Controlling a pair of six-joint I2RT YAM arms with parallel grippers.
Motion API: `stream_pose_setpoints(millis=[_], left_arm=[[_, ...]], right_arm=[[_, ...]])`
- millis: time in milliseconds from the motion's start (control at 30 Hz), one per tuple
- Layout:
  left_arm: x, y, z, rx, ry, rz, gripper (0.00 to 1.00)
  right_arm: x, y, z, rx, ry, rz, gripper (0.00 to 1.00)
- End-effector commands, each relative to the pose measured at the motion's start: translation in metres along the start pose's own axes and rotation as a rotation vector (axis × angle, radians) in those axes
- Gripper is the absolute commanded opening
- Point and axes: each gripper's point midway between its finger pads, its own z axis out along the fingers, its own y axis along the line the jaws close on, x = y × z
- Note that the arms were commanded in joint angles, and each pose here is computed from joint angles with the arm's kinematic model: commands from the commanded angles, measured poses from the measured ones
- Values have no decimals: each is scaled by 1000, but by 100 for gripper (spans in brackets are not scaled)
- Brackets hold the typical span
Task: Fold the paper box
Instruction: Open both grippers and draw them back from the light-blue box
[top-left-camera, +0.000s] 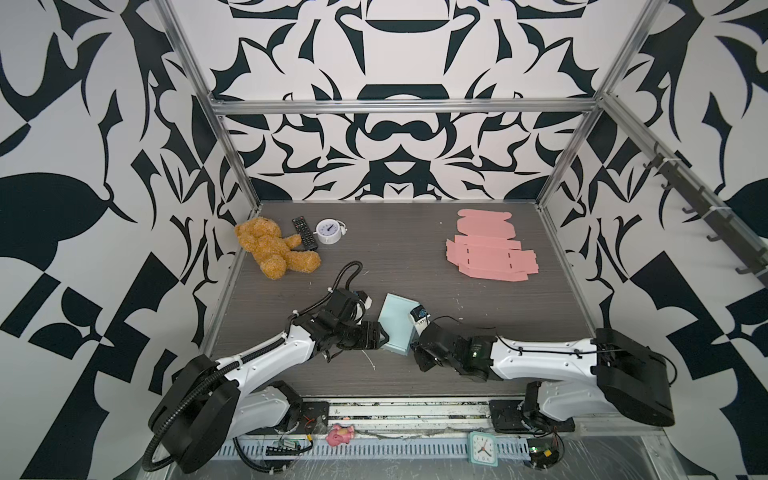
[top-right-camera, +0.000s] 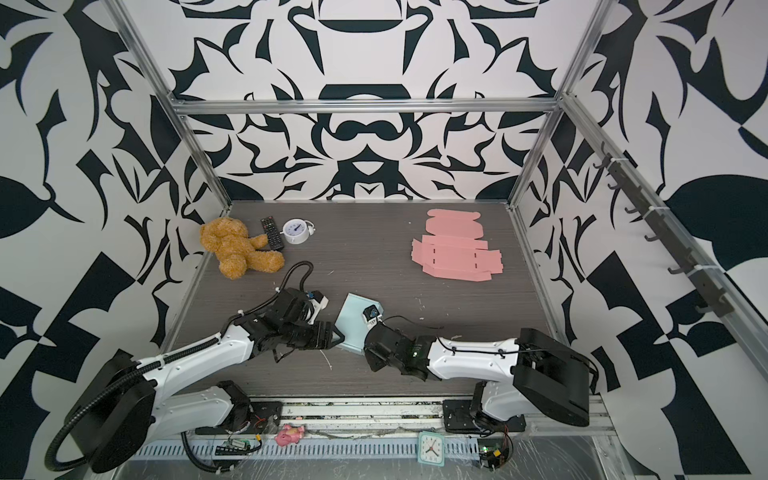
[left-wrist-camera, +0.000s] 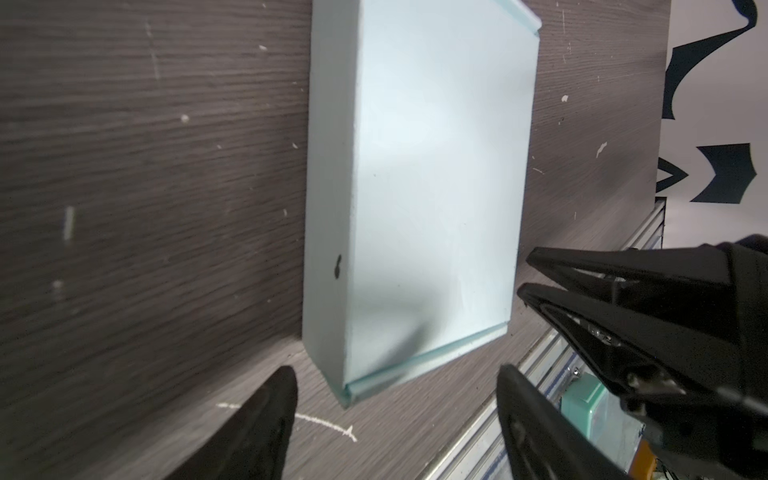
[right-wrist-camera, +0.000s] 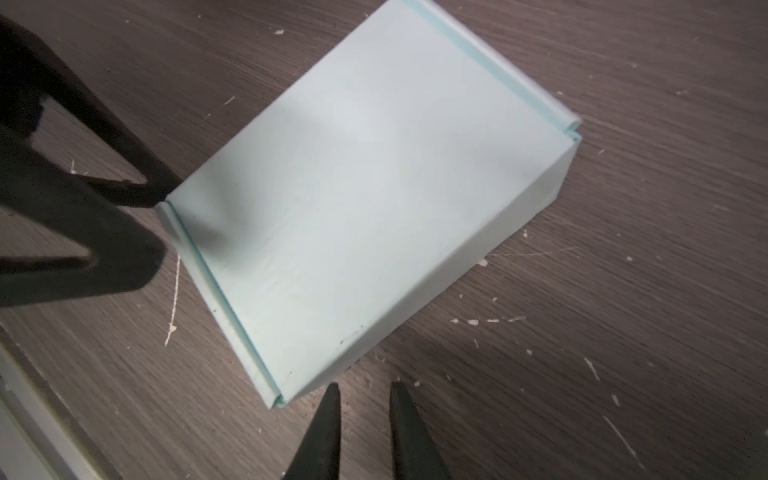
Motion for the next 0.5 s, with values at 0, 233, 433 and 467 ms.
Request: stream_pose_setpoints(millis=[0,233,433,467], left_arm=[[-11,-9,-11,22,-15,30,80],[-31,-12,-20,44,-55,48,84],[-57,-14,-19,83,-63,39,84],[-63,-17,-22,96,-74,47,84]], right_arm=[[-2,-16,-5,16,-13,31,23],[-13,-25,-11,-27,-29,80,23],[-22,-36,-1,-61,-38,152,22],[-24,-38,0,-61,-40,162,21]])
